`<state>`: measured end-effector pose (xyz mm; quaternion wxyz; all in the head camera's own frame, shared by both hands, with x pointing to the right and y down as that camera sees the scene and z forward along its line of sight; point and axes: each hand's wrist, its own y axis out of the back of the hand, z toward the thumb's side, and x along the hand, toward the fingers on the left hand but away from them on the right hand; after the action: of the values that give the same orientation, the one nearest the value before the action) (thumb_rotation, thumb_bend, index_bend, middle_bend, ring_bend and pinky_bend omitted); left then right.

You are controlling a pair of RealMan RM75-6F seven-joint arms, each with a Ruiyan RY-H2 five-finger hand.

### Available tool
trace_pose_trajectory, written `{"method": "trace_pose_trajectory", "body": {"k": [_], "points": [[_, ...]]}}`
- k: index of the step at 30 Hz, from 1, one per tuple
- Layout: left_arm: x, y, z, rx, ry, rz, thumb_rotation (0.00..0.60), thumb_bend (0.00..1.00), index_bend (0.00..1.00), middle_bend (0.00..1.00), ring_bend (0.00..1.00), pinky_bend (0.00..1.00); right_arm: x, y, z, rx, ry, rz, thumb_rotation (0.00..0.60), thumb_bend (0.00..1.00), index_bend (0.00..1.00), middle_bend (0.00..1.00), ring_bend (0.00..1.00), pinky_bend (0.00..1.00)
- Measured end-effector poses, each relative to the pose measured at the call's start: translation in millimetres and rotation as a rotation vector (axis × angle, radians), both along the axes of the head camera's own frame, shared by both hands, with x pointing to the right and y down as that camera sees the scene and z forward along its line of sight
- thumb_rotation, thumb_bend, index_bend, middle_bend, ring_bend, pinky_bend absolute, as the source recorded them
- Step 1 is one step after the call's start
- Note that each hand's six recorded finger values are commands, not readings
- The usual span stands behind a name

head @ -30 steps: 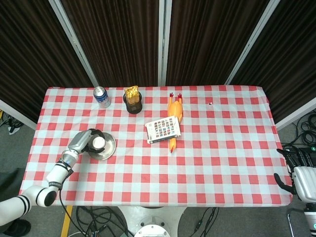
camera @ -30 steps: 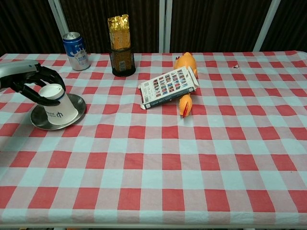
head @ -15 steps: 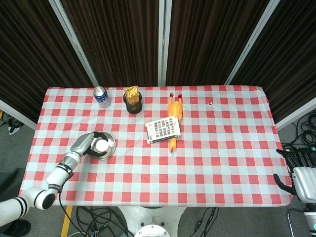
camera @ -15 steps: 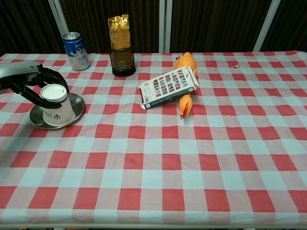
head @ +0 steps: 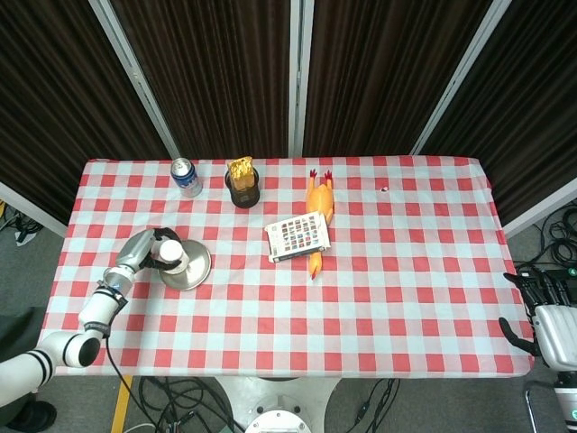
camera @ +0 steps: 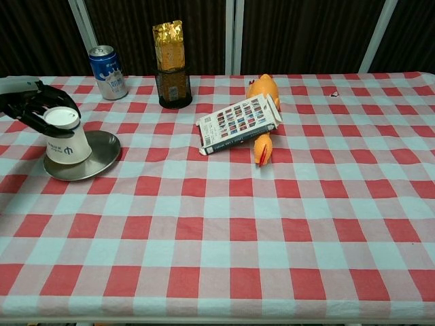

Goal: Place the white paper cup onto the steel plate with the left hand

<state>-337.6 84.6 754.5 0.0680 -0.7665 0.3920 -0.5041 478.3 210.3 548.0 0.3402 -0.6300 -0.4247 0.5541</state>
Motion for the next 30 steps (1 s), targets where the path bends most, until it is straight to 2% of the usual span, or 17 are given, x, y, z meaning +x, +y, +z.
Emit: {"method": "trace_pose_trajectory", "body": {"k": [7, 10, 17, 20, 27, 30], "points": [[25, 17, -8, -0.017, 0.099, 0.046, 0.6, 0.26, 0.48, 0.37, 0.22, 0.23, 0, -1, -1, 0.002, 0.005, -0.001, 0.6, 0.27, 0.15, 0.2, 0.0, 0.07], [26, 19, -7, -0.01, 0.113, 0.047, 0.6, 0.26, 0.48, 0.37, 0.22, 0.23, -1, -2, -2, 0.003, 0.006, -0.003, 0.6, 0.27, 0.15, 0.2, 0.0, 0.07], [-3, 6, 5, 0.06, 0.06, -0.069, 0.6, 0.29, 0.48, 0.37, 0.22, 0.23, -1, -2, -2, 0.004, 0.005, -0.004, 0.6, 0.27, 0.15, 0.2, 0.0, 0.07], [-9, 8, 7, 0.077, 0.056, -0.106, 0.6, 0.29, 0.48, 0.37, 0.22, 0.23, -2, -1, -1, 0.0, 0.003, -0.006, 0.6, 0.27, 0.15, 0.2, 0.0, 0.07], [19, 25, -1, 0.074, 0.121, -0.018, 0.6, 0.29, 0.48, 0.37, 0.22, 0.23, -3, -2, 0, -0.002, 0.003, -0.009, 0.6, 0.27, 0.15, 0.2, 0.0, 0.07], [27, 29, -2, 0.076, 0.121, 0.027, 0.6, 0.29, 0.48, 0.36, 0.22, 0.23, -2, -2, -1, 0.0, 0.007, -0.006, 0.6, 0.27, 0.15, 0.2, 0.0, 0.07]]}}
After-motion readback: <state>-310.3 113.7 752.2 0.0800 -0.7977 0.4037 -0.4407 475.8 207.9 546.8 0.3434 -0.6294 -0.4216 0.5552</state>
